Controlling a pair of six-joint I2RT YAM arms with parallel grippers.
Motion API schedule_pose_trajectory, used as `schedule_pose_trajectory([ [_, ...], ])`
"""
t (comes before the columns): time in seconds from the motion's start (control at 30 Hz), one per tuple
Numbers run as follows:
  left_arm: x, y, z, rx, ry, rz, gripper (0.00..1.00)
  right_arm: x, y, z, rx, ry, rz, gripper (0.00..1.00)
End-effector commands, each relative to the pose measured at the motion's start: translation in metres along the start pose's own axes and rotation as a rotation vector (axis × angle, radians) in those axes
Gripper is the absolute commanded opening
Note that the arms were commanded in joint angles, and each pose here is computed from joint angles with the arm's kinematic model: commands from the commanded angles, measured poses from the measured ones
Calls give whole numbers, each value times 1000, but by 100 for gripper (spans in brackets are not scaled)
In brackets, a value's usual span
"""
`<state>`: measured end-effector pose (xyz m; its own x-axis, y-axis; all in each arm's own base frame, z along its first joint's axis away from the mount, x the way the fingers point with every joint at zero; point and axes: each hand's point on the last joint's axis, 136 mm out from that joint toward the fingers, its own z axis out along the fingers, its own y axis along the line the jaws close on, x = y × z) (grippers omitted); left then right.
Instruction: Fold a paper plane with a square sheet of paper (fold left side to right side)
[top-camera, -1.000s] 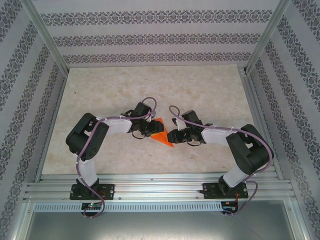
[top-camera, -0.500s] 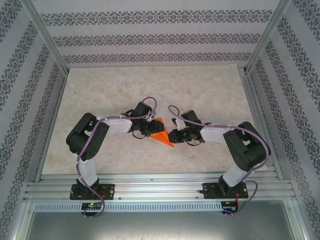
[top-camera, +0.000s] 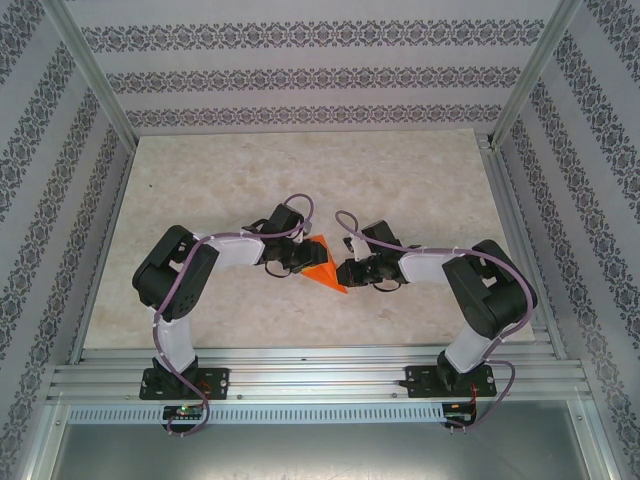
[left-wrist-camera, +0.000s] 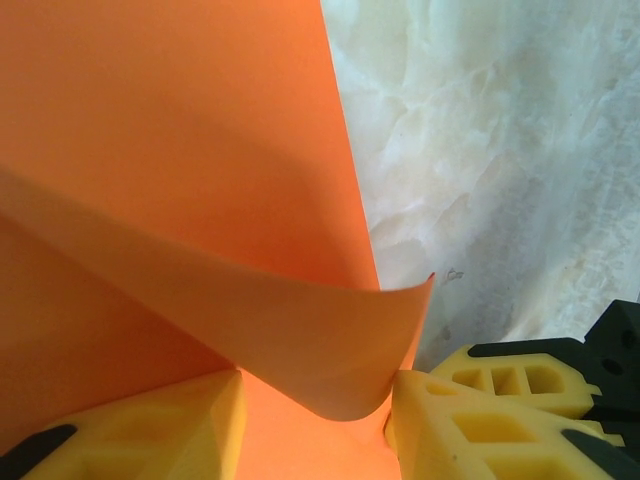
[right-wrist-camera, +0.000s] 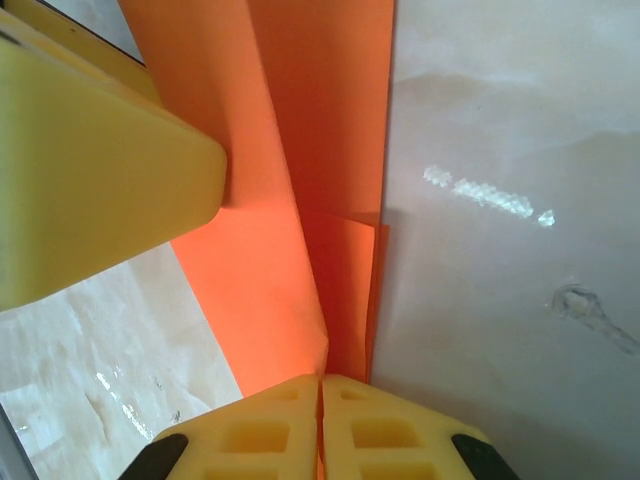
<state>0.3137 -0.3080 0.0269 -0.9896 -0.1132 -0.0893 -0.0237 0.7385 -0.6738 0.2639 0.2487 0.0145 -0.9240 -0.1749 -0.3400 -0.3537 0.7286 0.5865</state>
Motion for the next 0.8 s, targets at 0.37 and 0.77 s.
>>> schedule_pose_trajectory([
  [0.37, 19, 62, 20, -186, 36, -57, 42, -4, -8, 3, 24, 6, -6, 9],
  [0.77, 7, 12, -32, -107, -45, 31, 47, 4, -14, 6, 41, 34, -8, 9],
])
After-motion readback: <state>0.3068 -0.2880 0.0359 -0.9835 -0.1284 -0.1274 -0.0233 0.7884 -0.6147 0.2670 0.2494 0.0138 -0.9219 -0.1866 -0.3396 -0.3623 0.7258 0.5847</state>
